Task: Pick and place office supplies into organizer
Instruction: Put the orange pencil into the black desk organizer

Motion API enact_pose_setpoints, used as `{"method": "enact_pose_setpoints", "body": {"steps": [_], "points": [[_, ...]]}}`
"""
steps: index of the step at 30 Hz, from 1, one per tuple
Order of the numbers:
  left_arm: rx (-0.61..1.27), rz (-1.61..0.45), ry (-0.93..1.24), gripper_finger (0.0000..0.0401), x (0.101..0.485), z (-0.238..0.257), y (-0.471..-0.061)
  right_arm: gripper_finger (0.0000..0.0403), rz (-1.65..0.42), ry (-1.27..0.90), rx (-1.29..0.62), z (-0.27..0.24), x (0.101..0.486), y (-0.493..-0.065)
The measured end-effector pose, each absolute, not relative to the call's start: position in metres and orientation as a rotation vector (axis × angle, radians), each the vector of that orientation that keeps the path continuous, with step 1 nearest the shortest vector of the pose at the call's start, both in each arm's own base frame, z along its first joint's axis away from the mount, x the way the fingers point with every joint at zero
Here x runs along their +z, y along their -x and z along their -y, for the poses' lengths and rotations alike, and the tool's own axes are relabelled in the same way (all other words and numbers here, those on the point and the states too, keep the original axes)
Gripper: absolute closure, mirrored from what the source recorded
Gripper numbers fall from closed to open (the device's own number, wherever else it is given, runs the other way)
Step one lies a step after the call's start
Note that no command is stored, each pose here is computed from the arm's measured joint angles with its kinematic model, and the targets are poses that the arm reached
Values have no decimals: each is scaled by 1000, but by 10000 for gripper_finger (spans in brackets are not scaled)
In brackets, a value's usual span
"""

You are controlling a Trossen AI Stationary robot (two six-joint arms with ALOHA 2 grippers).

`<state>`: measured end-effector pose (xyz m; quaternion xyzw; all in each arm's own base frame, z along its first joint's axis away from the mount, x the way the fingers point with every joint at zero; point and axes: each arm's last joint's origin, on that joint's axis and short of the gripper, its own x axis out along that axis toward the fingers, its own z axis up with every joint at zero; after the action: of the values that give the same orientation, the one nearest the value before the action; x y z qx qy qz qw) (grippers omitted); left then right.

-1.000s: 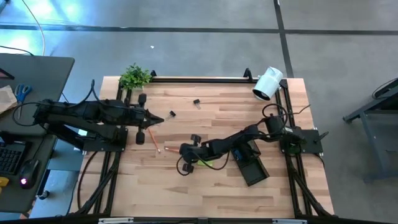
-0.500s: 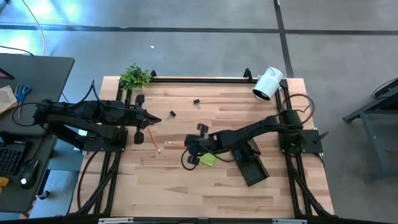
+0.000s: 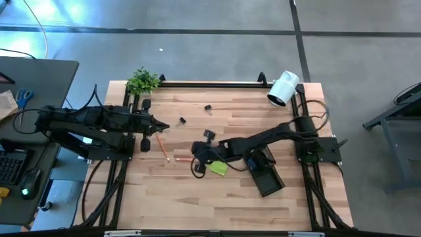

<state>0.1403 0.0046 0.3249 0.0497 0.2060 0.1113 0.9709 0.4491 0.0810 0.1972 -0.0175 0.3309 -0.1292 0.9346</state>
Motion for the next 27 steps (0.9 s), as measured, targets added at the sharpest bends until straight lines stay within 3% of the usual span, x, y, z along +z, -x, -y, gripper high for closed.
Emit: {"method": "enact_pose_setpoints", "body": {"steps": [6, 14, 27], "points": [[224, -424, -101, 398, 324, -5, -138, 364, -511, 14, -31, -85, 152, -483], [224, -399, -97, 398, 327, -5, -131, 339, -483, -22, 34, -58, 123, -495], [213, -395, -94, 400, 328, -4, -130, 357, -448, -11, 129, -51, 88, -502]]}}
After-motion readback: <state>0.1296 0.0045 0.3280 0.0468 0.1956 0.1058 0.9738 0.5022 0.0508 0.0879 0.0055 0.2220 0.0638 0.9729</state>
